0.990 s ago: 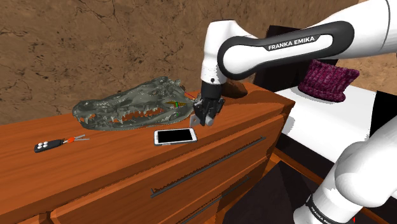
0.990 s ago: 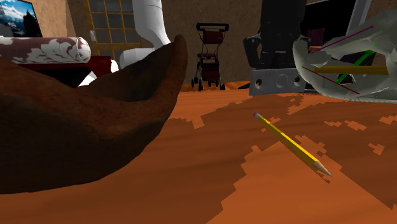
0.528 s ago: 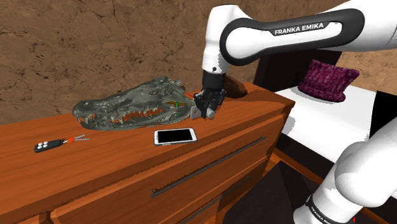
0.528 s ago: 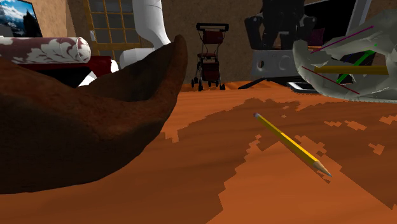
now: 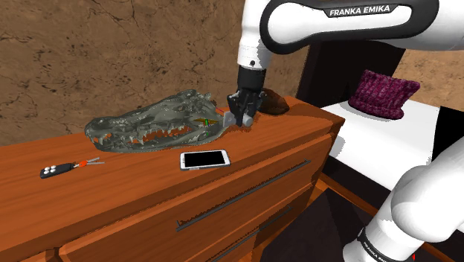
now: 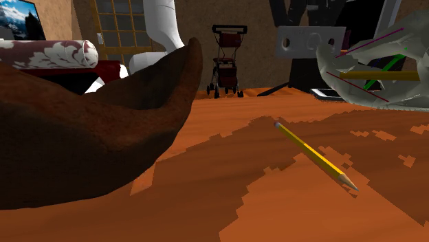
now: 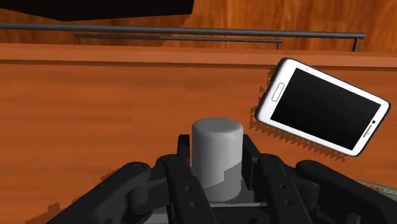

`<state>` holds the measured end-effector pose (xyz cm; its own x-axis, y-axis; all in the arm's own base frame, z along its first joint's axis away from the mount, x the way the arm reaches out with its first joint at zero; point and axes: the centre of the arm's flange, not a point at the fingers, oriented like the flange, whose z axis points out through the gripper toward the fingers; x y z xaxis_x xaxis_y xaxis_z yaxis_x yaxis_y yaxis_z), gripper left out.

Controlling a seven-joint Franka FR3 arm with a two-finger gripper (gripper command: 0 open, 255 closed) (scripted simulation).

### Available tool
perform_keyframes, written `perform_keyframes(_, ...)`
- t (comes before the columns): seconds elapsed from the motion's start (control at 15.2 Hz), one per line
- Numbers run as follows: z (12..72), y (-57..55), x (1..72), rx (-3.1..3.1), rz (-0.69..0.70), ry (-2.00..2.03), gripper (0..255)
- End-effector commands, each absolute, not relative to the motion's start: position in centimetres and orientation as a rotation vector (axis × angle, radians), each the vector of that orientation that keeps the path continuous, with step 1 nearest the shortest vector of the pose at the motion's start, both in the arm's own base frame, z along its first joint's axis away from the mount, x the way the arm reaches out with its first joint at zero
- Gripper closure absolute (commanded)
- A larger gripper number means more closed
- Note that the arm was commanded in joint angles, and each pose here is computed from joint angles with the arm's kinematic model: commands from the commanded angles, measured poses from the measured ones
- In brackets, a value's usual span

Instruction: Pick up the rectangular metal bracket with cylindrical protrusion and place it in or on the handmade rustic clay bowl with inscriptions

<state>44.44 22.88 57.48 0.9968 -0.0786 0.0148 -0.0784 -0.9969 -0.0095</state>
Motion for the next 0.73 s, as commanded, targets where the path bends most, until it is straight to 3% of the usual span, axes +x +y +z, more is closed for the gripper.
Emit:
perform_keyframes(0.0, 58.5, 22.9, 44.4, -3.130, -0.023, 0.123, 255)
perform_keyframes(0.66, 63.8, 22.9, 44.4, -3.130, -0.023, 0.123, 255)
